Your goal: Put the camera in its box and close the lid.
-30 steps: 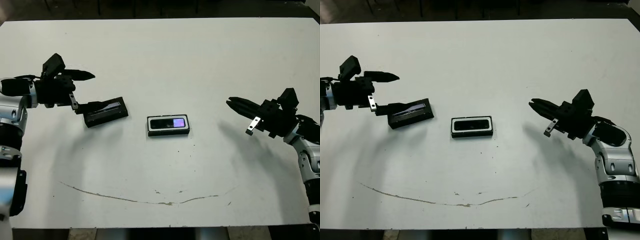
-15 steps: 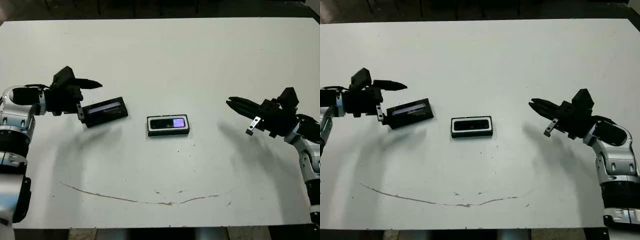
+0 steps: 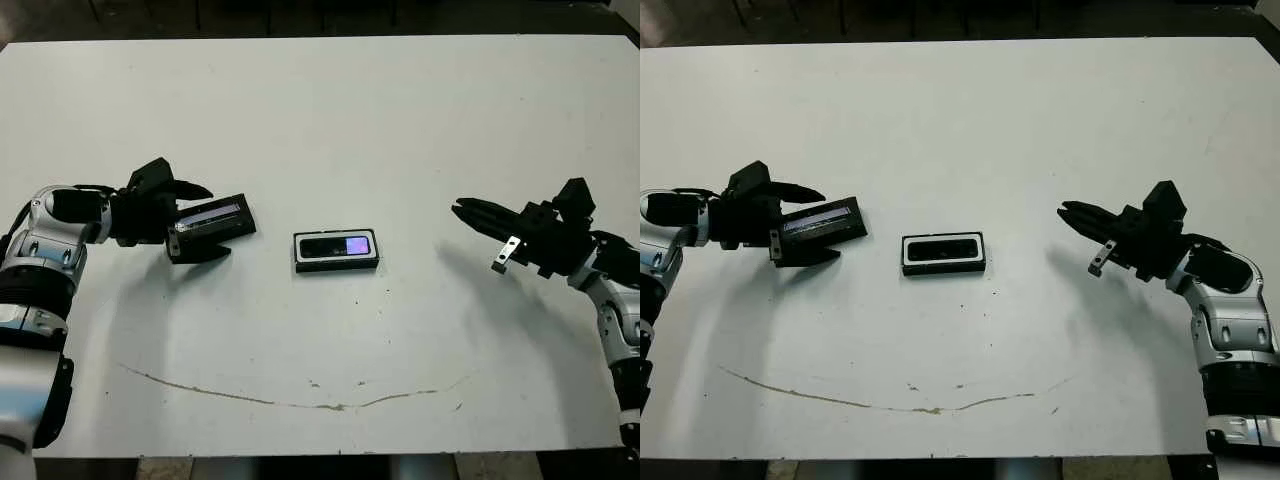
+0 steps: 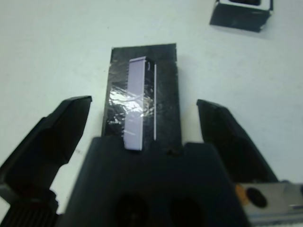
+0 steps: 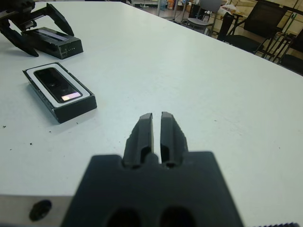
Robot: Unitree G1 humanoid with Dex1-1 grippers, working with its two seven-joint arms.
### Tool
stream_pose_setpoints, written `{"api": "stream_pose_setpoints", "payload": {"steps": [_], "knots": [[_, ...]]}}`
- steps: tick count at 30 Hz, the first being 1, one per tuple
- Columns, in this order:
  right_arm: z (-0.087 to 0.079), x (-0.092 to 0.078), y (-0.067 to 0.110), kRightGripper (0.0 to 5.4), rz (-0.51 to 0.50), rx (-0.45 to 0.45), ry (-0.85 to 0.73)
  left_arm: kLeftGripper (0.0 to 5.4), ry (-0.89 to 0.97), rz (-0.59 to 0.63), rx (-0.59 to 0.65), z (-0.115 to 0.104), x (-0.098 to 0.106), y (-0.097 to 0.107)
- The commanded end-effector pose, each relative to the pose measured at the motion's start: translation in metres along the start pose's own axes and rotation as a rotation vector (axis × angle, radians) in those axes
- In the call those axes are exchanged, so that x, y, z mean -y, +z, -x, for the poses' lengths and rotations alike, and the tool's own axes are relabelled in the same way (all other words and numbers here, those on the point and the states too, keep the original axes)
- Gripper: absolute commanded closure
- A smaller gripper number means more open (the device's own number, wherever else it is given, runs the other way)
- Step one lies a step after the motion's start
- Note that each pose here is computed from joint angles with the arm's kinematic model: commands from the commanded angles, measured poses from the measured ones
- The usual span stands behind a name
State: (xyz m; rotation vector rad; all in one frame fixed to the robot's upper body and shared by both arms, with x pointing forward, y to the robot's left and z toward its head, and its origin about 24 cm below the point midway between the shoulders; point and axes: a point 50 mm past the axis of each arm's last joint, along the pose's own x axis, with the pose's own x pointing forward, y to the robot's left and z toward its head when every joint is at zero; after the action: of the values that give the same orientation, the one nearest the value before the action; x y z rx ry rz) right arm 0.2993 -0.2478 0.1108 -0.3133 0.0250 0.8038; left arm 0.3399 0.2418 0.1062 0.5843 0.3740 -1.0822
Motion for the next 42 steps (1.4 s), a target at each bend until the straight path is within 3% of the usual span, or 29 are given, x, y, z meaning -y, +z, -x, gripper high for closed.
{"api": "stream_pose_setpoints", "payload": {"steps": [1, 9, 16, 23, 26, 30, 33, 42], "knots": [[0.002, 0.000, -0.005, 5.40, -0.008, -0.025, 0.003, 0.02, -0.019, 0.022, -0.070, 0.001, 0.005, -0.013], [0.001, -0.002, -0.004, 5.40, -0.013, -0.042, 0.012, 0.02, -0.033, 0.081, -0.115, 0.010, 0.004, -0.021], [0.001, -0.003, -0.006, 5.40, -0.091, -0.034, 0.030, 0.02, -0.031, 0.122, -0.134, 0.021, 0.004, -0.026], [-0.001, -0.003, -0.005, 5.40, -0.053, -0.037, 0.034, 0.02, -0.033, 0.086, -0.187, 0.031, 0.006, -0.032], [-0.003, -0.004, -0.006, 5.40, -0.081, -0.024, 0.051, 0.02, -0.054, 0.103, -0.185, 0.030, 0.010, -0.034], [-0.003, -0.005, -0.004, 5.40, -0.043, -0.038, 0.039, 0.02, -0.070, 0.136, -0.174, 0.028, 0.012, -0.036], [-0.003, -0.004, -0.004, 5.40, -0.040, -0.039, 0.038, 0.28, -0.072, 0.196, -0.144, 0.021, 0.016, -0.037], [-0.002, -0.004, -0.004, 5.40, -0.057, -0.050, 0.018, 1.91, -0.105, 0.280, -0.057, -0.020, 0.044, -0.049]]}}
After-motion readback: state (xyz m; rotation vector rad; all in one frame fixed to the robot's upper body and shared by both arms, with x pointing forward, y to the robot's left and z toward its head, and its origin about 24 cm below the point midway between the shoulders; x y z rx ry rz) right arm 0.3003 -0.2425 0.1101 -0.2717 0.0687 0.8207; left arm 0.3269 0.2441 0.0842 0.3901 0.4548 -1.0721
